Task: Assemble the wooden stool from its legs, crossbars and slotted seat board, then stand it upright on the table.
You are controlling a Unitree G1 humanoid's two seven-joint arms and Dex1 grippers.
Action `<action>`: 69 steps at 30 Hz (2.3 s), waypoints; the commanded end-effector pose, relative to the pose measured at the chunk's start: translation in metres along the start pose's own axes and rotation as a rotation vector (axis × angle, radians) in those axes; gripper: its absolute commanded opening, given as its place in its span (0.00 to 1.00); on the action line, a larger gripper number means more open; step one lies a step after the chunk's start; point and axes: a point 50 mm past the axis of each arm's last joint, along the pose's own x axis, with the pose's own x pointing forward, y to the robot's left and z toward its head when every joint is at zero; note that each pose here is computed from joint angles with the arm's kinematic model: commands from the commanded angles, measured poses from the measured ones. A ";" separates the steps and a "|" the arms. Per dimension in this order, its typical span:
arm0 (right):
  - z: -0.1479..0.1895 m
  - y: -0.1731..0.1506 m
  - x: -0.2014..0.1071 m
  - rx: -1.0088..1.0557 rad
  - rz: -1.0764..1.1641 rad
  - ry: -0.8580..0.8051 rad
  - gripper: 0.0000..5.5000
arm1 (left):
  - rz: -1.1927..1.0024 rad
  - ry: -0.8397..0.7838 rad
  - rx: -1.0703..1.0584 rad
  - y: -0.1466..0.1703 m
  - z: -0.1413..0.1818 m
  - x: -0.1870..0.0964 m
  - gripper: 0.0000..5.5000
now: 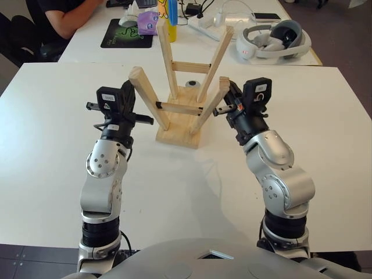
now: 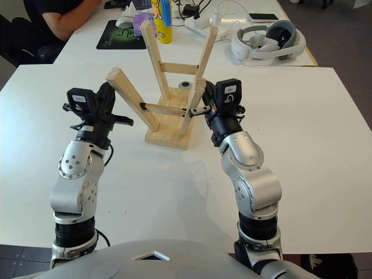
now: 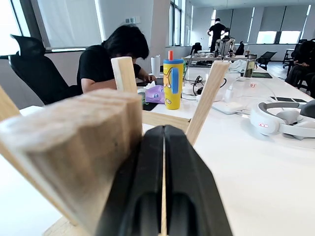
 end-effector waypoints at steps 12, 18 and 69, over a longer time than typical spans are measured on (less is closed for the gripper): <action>-0.034 -0.062 0.016 0.015 0.000 0.119 0.00 | 0.054 0.256 0.036 0.022 -0.045 -0.015 0.00; -0.050 -0.078 0.032 0.136 0.265 0.184 0.00 | -0.277 0.641 -0.101 0.009 -0.091 -0.034 0.00; -0.007 -0.193 0.015 -0.057 -0.040 0.191 0.00 | -0.345 0.667 -0.023 0.006 -0.101 -0.015 0.00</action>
